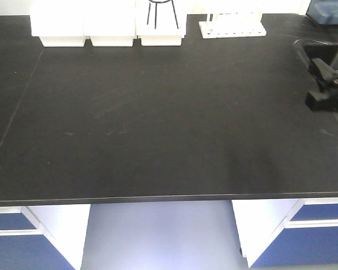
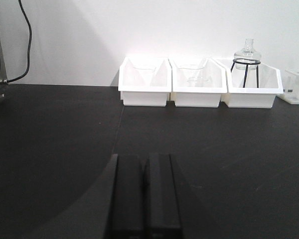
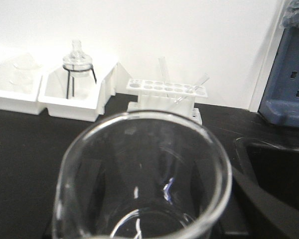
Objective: Grab beaker and place in storage area
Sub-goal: 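Lift the beaker with the right gripper and raise it toward the robot, then hold the beaker in the right gripper while the base backs away and turns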
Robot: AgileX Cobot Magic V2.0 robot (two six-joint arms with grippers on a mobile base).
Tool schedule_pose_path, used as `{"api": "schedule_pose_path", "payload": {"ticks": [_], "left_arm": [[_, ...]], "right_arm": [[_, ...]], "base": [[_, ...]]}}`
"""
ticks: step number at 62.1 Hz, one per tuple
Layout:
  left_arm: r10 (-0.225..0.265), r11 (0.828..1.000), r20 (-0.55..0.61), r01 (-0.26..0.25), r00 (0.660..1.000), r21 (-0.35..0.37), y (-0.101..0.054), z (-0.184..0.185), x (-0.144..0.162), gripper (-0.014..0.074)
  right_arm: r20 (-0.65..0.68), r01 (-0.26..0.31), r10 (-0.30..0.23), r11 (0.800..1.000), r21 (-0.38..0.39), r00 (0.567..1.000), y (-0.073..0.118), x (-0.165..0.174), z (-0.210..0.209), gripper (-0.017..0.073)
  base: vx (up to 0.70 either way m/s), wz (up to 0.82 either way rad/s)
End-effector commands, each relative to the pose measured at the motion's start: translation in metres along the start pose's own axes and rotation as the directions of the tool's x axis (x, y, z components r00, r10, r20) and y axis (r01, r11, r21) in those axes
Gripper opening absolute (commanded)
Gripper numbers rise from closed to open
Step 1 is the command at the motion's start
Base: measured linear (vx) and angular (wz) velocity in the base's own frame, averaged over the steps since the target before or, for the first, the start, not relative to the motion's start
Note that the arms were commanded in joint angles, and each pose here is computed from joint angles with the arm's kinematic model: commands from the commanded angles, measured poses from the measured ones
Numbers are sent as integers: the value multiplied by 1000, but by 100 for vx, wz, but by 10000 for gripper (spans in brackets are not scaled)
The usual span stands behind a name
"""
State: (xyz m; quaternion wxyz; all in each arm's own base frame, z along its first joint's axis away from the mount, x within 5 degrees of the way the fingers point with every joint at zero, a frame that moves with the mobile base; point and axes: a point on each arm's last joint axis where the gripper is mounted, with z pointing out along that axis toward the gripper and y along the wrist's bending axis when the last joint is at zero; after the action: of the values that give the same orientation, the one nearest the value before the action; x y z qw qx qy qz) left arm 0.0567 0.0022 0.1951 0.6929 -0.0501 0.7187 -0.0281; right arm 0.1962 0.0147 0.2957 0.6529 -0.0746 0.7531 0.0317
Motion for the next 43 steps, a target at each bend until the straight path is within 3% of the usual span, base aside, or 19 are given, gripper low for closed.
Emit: {"api": "schedule_pose_path", "payload": {"ticks": [1, 17, 43], "left_arm": [[-13, 1000, 77, 11, 997, 29, -2, -1, -1, -8], [-13, 1000, 77, 11, 997, 29, -2, -1, -1, -8], [-13, 1000, 77, 11, 997, 29, -2, -1, -1, -8]], "right_arm": [[95, -19, 20, 1000, -17, 995, 4, -7, -21, -8], [101, -14, 13, 1000, 14, 995, 6, 9, -49, -8], [93, 3, -5, 1000, 24, 996, 6, 9, -51, -8]], "base": [[0, 0], [0, 0], [0, 0]]}}
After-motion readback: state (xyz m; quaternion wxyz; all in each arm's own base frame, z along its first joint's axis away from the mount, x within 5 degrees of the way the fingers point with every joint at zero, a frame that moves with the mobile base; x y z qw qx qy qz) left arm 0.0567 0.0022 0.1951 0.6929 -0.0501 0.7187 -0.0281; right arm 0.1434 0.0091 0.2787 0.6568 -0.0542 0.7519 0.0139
